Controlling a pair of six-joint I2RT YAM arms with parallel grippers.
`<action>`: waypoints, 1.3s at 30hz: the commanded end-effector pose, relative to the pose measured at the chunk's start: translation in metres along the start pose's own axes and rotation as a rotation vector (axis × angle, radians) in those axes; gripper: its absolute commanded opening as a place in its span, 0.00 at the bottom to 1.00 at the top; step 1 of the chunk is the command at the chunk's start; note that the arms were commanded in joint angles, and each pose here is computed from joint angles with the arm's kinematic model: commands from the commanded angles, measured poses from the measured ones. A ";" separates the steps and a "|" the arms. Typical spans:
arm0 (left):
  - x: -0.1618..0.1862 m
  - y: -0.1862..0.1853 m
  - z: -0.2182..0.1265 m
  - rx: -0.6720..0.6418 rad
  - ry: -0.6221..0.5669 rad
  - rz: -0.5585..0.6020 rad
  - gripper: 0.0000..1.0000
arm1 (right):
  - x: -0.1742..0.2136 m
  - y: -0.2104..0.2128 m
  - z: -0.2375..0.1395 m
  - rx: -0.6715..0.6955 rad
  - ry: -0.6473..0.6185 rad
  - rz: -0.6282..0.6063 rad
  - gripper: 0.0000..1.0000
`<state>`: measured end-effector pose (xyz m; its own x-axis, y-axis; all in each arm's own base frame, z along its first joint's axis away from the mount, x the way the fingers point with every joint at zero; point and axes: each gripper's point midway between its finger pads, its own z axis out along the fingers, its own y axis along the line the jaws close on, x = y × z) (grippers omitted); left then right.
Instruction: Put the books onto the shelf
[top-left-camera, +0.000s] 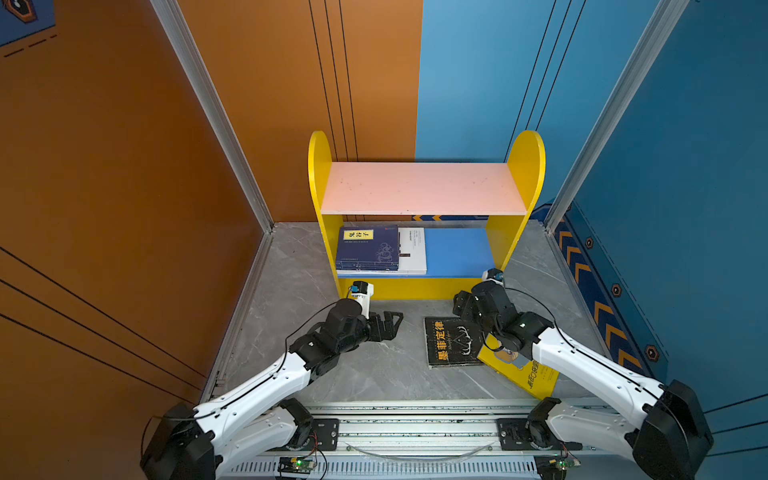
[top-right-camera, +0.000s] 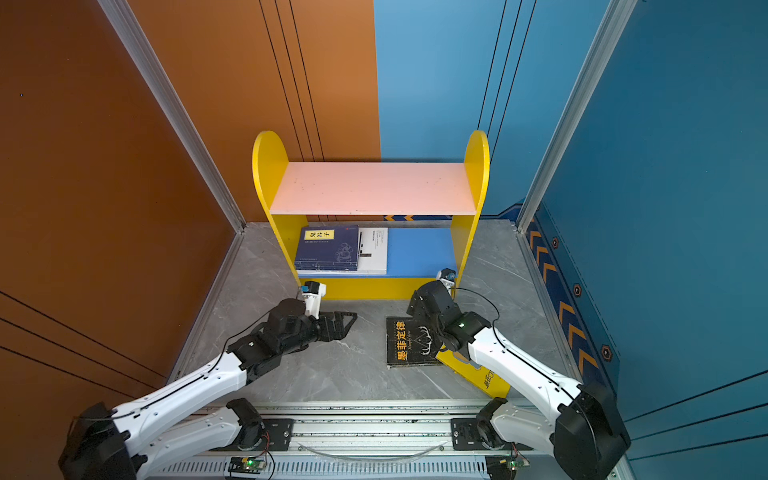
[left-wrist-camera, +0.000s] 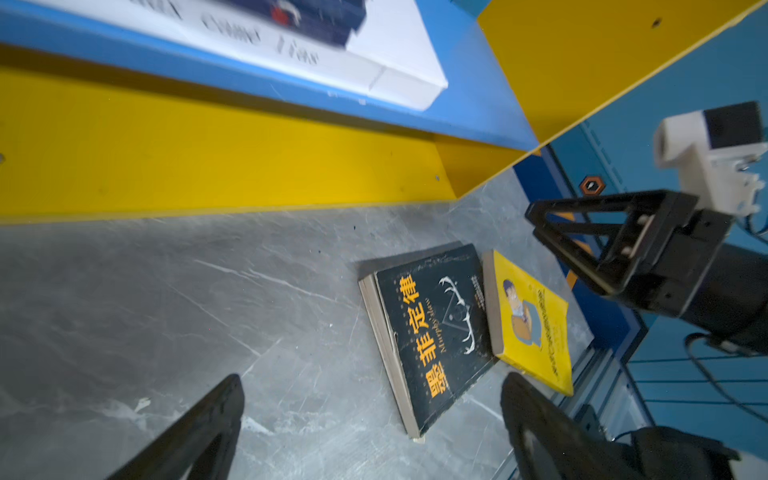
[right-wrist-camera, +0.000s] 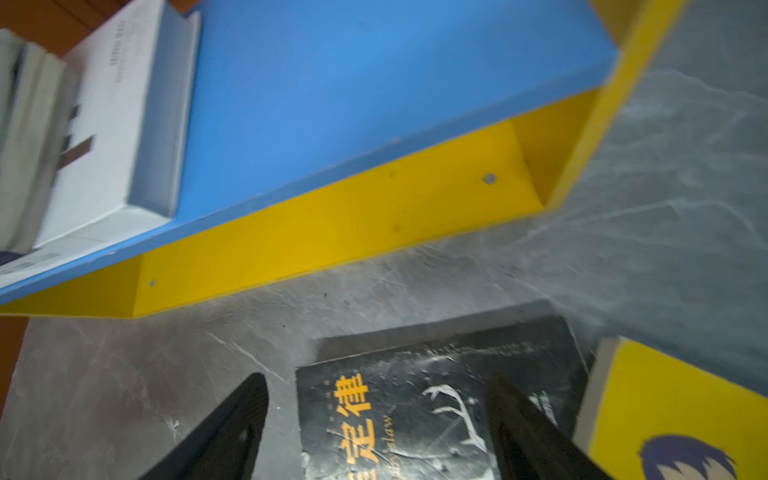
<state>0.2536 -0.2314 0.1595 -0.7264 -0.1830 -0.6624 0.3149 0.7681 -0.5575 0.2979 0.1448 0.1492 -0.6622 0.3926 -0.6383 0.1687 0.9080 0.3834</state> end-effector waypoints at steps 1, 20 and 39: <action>0.005 -0.009 0.020 -0.003 0.016 0.053 0.95 | 0.015 -0.039 -0.001 0.095 0.030 0.085 0.86; 0.095 -0.143 0.136 0.340 0.413 0.323 0.94 | 0.027 -0.199 -0.040 0.398 -0.036 0.531 1.00; 0.158 -0.170 0.194 0.395 0.702 0.442 0.94 | 0.073 -0.260 -0.031 0.522 0.068 0.699 1.00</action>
<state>0.2170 -0.5116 0.0670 -0.6657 0.5246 -0.5307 0.7436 0.4068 -0.5307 0.1986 -0.0720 0.0462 -0.2840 0.8833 -0.3730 0.8342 0.4194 0.3581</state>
